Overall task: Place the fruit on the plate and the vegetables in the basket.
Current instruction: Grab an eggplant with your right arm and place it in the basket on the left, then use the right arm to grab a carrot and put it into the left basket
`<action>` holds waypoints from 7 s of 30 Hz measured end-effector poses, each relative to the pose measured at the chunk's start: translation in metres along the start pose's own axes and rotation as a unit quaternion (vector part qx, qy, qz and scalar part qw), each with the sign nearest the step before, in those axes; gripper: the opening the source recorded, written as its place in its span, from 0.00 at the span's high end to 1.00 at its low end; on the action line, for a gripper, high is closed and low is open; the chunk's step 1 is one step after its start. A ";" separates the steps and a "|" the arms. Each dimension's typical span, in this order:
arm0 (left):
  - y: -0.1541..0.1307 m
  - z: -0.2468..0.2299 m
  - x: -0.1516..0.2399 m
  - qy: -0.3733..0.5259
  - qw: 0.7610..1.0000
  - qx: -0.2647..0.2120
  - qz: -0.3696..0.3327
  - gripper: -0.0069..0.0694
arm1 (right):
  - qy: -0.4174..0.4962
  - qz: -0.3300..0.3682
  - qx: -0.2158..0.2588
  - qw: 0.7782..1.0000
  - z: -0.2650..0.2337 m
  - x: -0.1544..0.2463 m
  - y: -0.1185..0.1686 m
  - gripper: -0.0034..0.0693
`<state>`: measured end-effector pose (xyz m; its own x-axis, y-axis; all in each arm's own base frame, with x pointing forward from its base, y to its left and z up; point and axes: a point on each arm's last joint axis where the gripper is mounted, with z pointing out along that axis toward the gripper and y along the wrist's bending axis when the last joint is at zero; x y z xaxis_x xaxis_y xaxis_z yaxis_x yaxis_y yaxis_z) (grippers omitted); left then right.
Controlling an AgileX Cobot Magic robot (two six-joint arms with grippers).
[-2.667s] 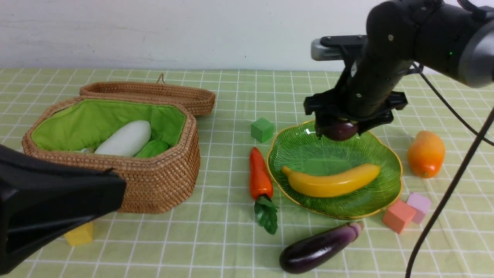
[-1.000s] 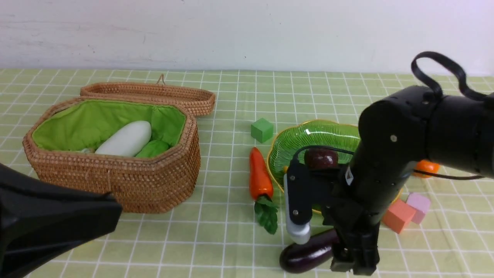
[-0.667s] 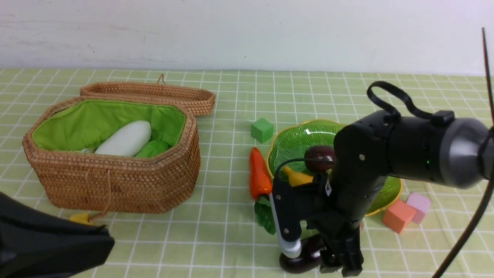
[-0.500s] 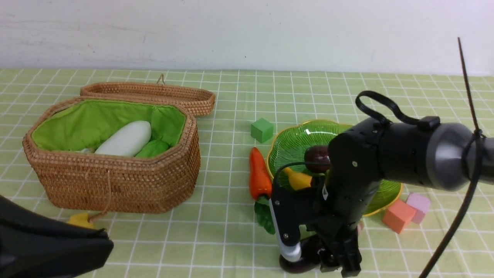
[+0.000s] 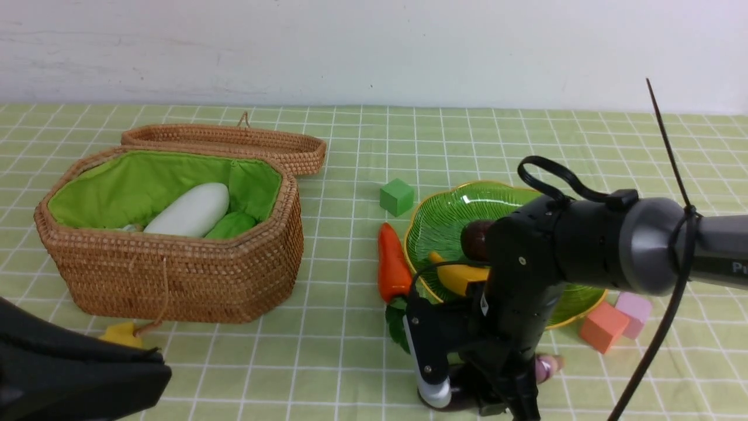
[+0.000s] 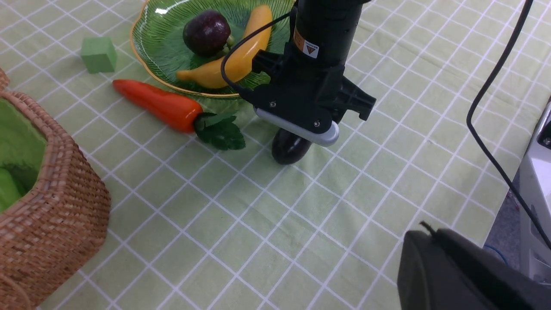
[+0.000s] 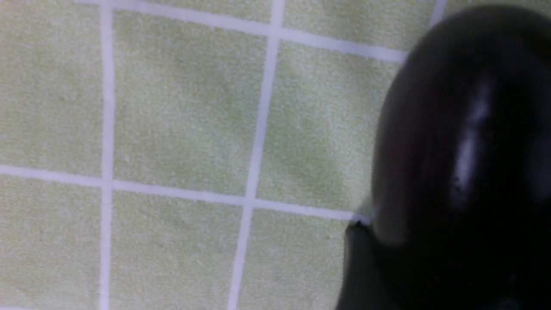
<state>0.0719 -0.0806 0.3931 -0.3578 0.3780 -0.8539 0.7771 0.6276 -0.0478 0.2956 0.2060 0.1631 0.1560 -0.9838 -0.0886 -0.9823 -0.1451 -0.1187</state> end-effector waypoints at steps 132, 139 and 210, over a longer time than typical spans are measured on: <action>0.006 -0.015 -0.010 -0.100 0.990 -0.047 -0.082 0.93 | -0.067 0.677 0.025 0.733 -0.027 -0.074 -0.119 0.19; 0.006 -0.015 -0.010 -0.100 0.991 -0.047 -0.082 0.93 | -0.058 0.677 0.025 0.734 -0.016 -0.074 -0.120 0.19; 0.027 -0.058 0.000 -0.183 0.953 -0.204 -0.129 0.92 | -0.452 0.357 0.162 0.802 -0.110 -0.189 -0.129 0.30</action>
<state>0.0625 -0.0244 0.4219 -0.2478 -0.0401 -0.9680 0.3948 0.9082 -0.1387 0.3817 0.3995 0.3037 -0.2779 -0.3055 -0.9107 -0.7992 0.5996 0.0428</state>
